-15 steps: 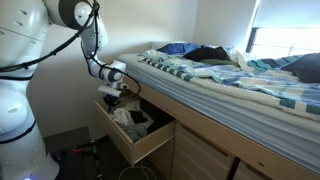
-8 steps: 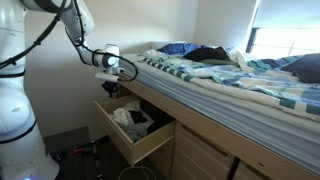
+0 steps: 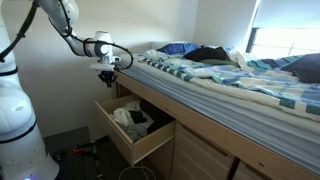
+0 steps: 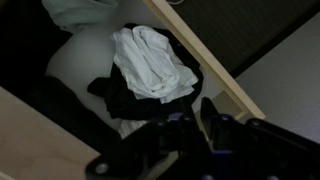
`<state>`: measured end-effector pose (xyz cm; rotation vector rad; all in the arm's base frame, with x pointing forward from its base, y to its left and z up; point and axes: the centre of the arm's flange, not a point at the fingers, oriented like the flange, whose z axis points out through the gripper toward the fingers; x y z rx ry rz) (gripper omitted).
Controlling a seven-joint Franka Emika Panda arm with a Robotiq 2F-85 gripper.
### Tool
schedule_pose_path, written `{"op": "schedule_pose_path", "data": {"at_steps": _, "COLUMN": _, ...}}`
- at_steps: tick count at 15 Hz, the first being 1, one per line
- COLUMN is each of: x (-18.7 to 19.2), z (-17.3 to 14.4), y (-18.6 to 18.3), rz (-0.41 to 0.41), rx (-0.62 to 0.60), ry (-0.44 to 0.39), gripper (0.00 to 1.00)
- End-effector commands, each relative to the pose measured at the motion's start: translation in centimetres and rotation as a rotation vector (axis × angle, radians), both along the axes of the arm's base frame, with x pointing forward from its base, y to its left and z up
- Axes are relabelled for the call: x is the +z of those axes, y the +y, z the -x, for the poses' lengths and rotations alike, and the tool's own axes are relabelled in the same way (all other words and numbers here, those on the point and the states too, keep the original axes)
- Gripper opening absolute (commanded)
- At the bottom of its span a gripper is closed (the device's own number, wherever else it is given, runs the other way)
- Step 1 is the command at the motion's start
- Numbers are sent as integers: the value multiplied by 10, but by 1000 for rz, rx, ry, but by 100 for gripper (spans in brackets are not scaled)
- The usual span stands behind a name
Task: Open the drawer on the left
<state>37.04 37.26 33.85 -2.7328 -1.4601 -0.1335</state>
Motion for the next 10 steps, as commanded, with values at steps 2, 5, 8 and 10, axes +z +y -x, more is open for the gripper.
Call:
{"op": "schedule_pose_path", "data": {"at_steps": 2, "x": 43, "z": 18, "y": -6, "rz": -9, "rx": -7, "ry": -65, "gripper": 56}}
{"op": "schedule_pose_path", "data": {"at_steps": 5, "x": 64, "z": 20, "y": -7, "rz": -18, "rx": -10, "ry": -101, "gripper": 80}}
{"op": "schedule_pose_path", "data": {"at_steps": 8, "x": 82, "z": 19, "y": -14, "rz": -31, "rx": -30, "ry": -130, "gripper": 99}}
{"op": "schedule_pose_path", "data": {"at_steps": 10, "x": 91, "z": 18, "y": -18, "rz": -46, "rx": -36, "ry": -150, "gripper": 100}}
